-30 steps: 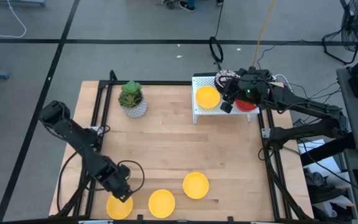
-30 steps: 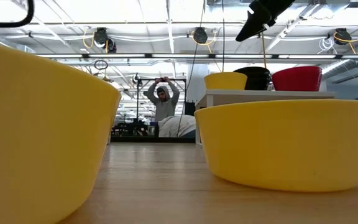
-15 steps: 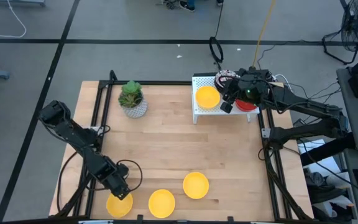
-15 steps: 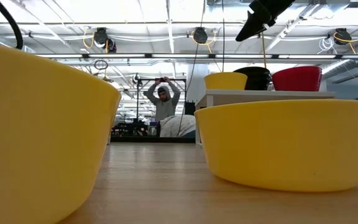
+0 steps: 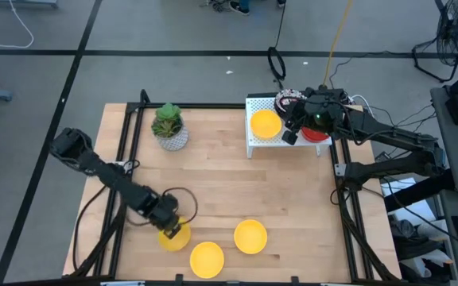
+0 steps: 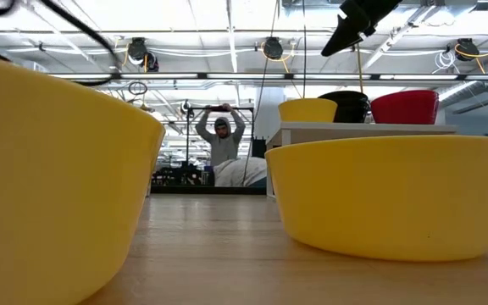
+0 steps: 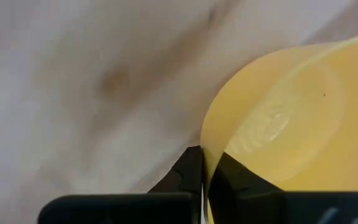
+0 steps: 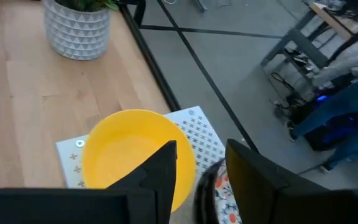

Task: Pick & Place Mini bowls
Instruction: Stack the yellow bowl on top of the yellow bowl on the shelf

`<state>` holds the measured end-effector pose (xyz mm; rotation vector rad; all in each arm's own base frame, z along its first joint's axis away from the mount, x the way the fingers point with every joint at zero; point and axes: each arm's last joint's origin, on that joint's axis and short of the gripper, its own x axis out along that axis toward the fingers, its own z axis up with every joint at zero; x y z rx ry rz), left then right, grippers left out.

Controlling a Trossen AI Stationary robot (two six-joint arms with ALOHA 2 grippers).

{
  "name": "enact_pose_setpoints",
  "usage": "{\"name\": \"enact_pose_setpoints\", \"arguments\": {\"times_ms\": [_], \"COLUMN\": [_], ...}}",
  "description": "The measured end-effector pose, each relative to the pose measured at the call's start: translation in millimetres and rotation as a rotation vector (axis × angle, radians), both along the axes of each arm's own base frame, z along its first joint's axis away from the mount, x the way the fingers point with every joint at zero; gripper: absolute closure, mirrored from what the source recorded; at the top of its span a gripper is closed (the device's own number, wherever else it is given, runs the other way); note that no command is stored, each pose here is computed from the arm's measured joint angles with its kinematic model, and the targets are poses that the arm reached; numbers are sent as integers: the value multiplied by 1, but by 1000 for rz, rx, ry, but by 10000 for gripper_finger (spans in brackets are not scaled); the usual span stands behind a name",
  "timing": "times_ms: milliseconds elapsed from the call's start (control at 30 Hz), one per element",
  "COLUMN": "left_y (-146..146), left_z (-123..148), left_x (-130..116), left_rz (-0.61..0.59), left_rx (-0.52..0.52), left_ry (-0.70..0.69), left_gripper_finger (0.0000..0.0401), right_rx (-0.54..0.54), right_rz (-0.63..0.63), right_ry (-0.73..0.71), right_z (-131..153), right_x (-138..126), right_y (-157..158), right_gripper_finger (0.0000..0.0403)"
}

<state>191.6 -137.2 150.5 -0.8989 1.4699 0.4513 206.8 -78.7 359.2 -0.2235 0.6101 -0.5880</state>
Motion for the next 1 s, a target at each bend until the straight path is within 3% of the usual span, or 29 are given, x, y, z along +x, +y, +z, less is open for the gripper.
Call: {"name": "enact_pose_setpoints", "arguments": {"times_ms": [200,467,867,1000], "left_y": [43,96,155,160], "left_z": [2,18,28,29], "left_x": [32,80,92,116], "left_rz": [-12,-68,-8,-108], "left_rx": [46,141,262,258], "left_ry": [-149,-587,-613,-557], "left_gripper_finger": [395,394,395,396], "right_rx": [84,189,125,122], "right_rz": [131,263,441,483], "right_ry": [-31,-25,-89,-100], "right_z": [-1,-19,-79,-80], "right_x": [2,8,26,27], "right_y": [4,13,44,53], "right_gripper_finger": [292,302,294,284]}}
